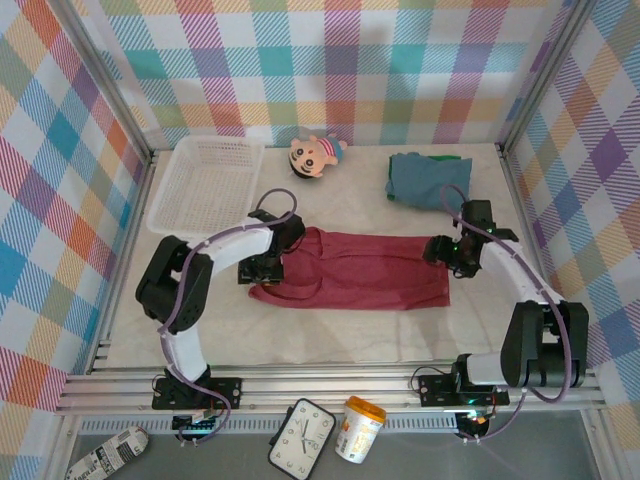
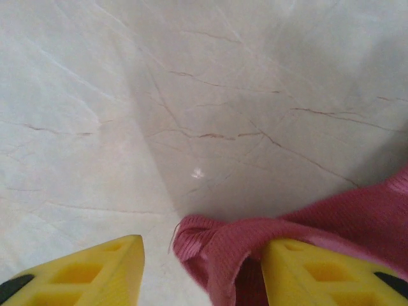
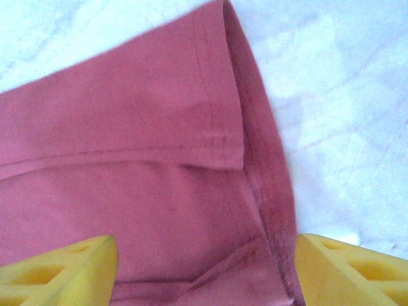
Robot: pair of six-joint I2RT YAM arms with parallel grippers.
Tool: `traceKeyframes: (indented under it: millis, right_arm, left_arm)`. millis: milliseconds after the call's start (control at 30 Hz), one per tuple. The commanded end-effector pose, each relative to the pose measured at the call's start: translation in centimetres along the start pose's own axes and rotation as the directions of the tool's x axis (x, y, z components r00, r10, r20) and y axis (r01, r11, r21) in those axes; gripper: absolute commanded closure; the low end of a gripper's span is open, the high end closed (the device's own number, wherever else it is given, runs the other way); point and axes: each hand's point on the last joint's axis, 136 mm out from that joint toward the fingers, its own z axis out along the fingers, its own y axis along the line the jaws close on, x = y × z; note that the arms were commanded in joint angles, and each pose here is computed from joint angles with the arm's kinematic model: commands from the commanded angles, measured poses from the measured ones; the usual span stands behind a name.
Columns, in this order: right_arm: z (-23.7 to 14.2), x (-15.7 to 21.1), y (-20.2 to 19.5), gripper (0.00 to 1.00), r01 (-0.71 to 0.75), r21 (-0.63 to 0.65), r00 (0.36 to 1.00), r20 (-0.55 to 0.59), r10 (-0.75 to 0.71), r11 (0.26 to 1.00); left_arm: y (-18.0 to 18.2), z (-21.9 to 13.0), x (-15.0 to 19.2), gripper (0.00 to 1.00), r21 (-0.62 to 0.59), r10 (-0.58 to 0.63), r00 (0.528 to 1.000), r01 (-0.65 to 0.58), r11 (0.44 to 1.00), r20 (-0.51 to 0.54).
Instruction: Fold and stack the tank tops
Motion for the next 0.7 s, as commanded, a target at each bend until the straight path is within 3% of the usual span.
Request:
traceKeyframes:
  millis: [0, 100, 233, 400, 667]
  right_arm:
    - [0.6, -2.1, -0.1, 0.27, 0.1, -0.004, 0.995, 0.02, -0.1, 0.995]
    - [1.7, -3.2, -0.2, 0.28, 0.145, 0.002, 0.989, 0.001, -0.145, 0.989]
    - [3.3, -4.0, 0.0, 0.29, 0.216, -0.008, 0.975, -0.046, -0.216, 0.976]
    - [4.8, -4.9, 0.6, 0.32, 0.254, -0.042, 0.964, -0.073, -0.256, 0.966]
    - [7.1, -5.9, 0.4, 0.39, 0.288, -0.041, 0.946, -0.143, -0.291, 0.957]
  left_arm:
    - [0.3, -4.7, 0.0, 0.44, 0.062, 0.009, 0.996, -0.015, 0.998, 0.092]
    - [-2.9, -7.1, 0.9, 0.42, 0.22, 0.041, 0.99, -0.071, 0.973, 0.139]
    - [-9.0, -9.7, 2.2, 0.41, 0.409, 0.106, 0.976, -0.177, 0.895, 0.191]
    - [-17.5, -12.9, 3.0, 0.41, 0.534, 0.183, 0.931, -0.333, 0.777, 0.315]
    - [-30.2, -15.5, 5.7, 0.41, 0.602, 0.321, 0.825, -0.56, 0.568, 0.465]
